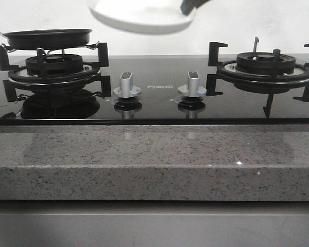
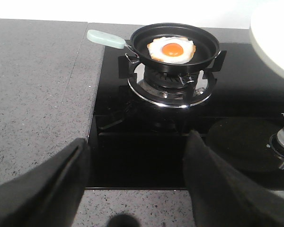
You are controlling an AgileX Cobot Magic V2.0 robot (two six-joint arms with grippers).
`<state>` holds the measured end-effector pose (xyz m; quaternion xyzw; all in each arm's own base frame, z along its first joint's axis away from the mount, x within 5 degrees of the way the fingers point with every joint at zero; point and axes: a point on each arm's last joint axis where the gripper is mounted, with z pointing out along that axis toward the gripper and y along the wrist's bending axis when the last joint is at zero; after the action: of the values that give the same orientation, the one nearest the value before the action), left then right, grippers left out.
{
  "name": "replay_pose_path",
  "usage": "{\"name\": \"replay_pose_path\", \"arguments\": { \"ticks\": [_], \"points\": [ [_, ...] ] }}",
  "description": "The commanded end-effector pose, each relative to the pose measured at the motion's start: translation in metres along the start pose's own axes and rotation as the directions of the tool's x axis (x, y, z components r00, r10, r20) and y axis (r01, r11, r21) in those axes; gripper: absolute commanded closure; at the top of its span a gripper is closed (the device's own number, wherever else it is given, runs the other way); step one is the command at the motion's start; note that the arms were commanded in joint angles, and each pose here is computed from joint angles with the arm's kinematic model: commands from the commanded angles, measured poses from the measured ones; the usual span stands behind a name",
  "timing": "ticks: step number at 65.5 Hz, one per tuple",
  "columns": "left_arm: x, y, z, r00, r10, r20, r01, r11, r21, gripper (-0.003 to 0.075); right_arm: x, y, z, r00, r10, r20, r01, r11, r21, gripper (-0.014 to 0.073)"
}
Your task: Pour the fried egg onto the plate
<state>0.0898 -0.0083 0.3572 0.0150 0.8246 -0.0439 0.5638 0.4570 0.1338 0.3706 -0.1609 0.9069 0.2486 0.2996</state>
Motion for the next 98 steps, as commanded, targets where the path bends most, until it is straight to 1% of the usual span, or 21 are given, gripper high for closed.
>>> {"name": "replay_pose_path", "arguments": {
  "ticks": [1,7,16,29,38,42,51,57,66,73,81,98],
  "points": [
    [-0.014,0.000,-0.002,0.995,-0.004,0.095,0.004,1.000,-0.003,0.0280,-0.004,0.044,-0.067,0.996,-0.062,0.062,0.066,0.996,-0.060,0.0692],
    [-0.014,0.000,-0.002,0.995,-0.004,0.095,0.004,1.000,-0.003,0.0280,-0.002,0.057,-0.087,0.992,-0.097,0.085,0.100,0.995,-0.032,0.0692],
    [-0.014,0.000,-0.002,0.995,-0.004,0.097,0.004,1.000,-0.003,0.0280,0.012,0.073,-0.107,0.991,-0.111,0.070,0.113,0.993,-0.019,0.0692],
    [-0.014,0.000,-0.002,0.995,-0.004,0.097,0.004,1.000,-0.003,0.0280,0.039,0.086,-0.124,0.992,-0.095,0.085,0.097,0.995,-0.021,0.0692],
    [-0.014,0.000,-0.002,0.995,-0.004,0.097,0.004,1.000,-0.003,0.0280,0.062,0.091,-0.126,0.989,-0.103,0.103,0.105,0.994,-0.016,0.0692],
    [-0.014,0.000,-0.002,0.995,-0.004,0.097,0.004,1.000,-0.003,0.0280,0.074,0.091,-0.123,0.989,-0.104,0.106,0.106,0.994,-0.012,0.0692],
    [-0.014,0.000,-0.002,0.995,-0.004,0.097,0.004,1.000,-0.003,0.0280,0.093,0.085,-0.108,0.993,-0.071,0.096,0.072,0.997,-0.001,0.0692],
    [-0.013,0.000,-0.001,0.996,-0.004,0.093,0.004,1.000,-0.003,0.0280,0.106,0.077,-0.090,0.997,-0.045,0.055,0.045,0.999,0.007,0.0692],
    [-0.009,0.000,0.002,0.997,-0.013,0.076,0.013,1.000,0.002,0.0280,0.119,0.064,-0.065,0.999,-0.007,0.033,0.006,0.999,0.031,0.0692],
    [-0.006,0.000,0.004,0.998,-0.013,0.065,0.013,1.000,0.001,0.0280,0.124,0.055,-0.050,1.000,0.001,0.018,-0.002,0.998,0.060,0.0692],
    [-0.005,0.000,0.005,0.998,-0.014,0.062,0.013,1.000,0.001,0.0280,0.125,0.047,-0.039,1.000,-0.015,-0.011,0.016,0.996,0.093,0.0692],
    [-0.005,0.000,0.005,0.998,-0.014,0.062,0.013,1.000,0.001,0.0280,0.125,0.044,-0.031,1.000,-0.011,-0.020,0.013,0.995,0.100,0.0692]
  ]
}}
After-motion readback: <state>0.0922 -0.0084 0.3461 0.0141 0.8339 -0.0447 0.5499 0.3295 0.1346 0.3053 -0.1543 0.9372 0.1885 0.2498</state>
